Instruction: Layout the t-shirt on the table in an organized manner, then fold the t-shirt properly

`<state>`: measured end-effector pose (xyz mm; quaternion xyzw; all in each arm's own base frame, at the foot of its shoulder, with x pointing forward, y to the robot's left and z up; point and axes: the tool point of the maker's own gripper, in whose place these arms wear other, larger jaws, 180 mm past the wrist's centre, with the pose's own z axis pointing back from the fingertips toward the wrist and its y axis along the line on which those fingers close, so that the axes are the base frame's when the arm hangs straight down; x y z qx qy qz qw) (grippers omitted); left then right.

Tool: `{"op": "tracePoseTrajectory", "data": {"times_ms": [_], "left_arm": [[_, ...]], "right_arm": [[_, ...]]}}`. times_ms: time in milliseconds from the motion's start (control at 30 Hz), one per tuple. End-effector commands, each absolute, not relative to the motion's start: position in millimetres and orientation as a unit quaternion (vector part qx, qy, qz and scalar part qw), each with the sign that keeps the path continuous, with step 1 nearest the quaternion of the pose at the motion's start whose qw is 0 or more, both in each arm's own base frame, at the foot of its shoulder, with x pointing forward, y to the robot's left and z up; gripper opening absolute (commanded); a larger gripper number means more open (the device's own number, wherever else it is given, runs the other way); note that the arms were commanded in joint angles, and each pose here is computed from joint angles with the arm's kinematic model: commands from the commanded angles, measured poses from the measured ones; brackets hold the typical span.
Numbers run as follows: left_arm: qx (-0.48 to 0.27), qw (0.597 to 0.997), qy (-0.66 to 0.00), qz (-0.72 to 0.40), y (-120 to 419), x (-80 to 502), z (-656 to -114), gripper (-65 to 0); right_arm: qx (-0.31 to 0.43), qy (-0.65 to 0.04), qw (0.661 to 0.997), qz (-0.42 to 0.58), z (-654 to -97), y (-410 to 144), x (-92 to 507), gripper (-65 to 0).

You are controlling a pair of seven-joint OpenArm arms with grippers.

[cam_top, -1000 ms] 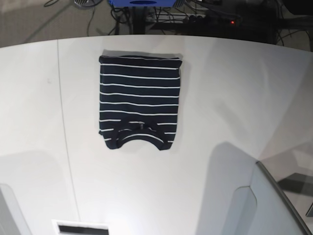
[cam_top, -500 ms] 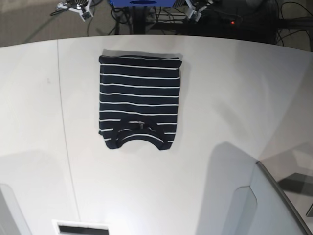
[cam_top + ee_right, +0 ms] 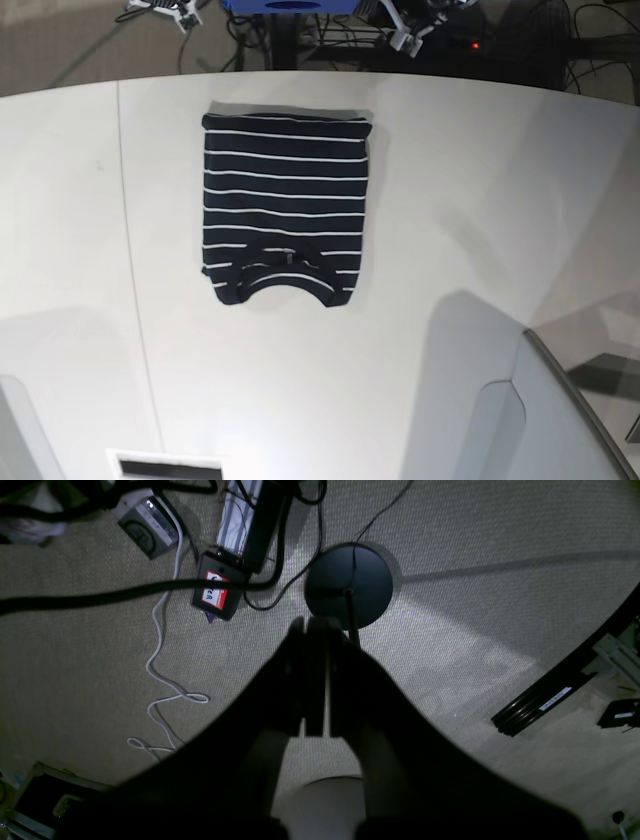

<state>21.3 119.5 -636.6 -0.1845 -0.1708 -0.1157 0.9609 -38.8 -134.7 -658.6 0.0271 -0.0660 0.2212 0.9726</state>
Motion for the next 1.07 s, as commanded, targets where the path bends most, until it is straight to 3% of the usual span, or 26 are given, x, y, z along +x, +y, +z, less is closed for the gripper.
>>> {"op": "tracePoseTrajectory", "data": {"times_ms": [0,633,1033], "left_arm": [[-0.191,0.958,-0.179,-0.115,117,24,-635,-65.0],[-0.2,0.957,-0.175,-0.113,104,20,-635,-65.0],[-0.2,0.965,-0.136,-0.103,108,-17,-637,-65.0]], "right_arm": [[0.026,-0.071,0.972,0.22,-658,-136,-38,-64.2],[0.006,-0.073,0.971,0.226,-657,-163,-29,-64.2],[0.018,-0.084,0.969,0.23,-657,-151,-25,-64.2]]}}
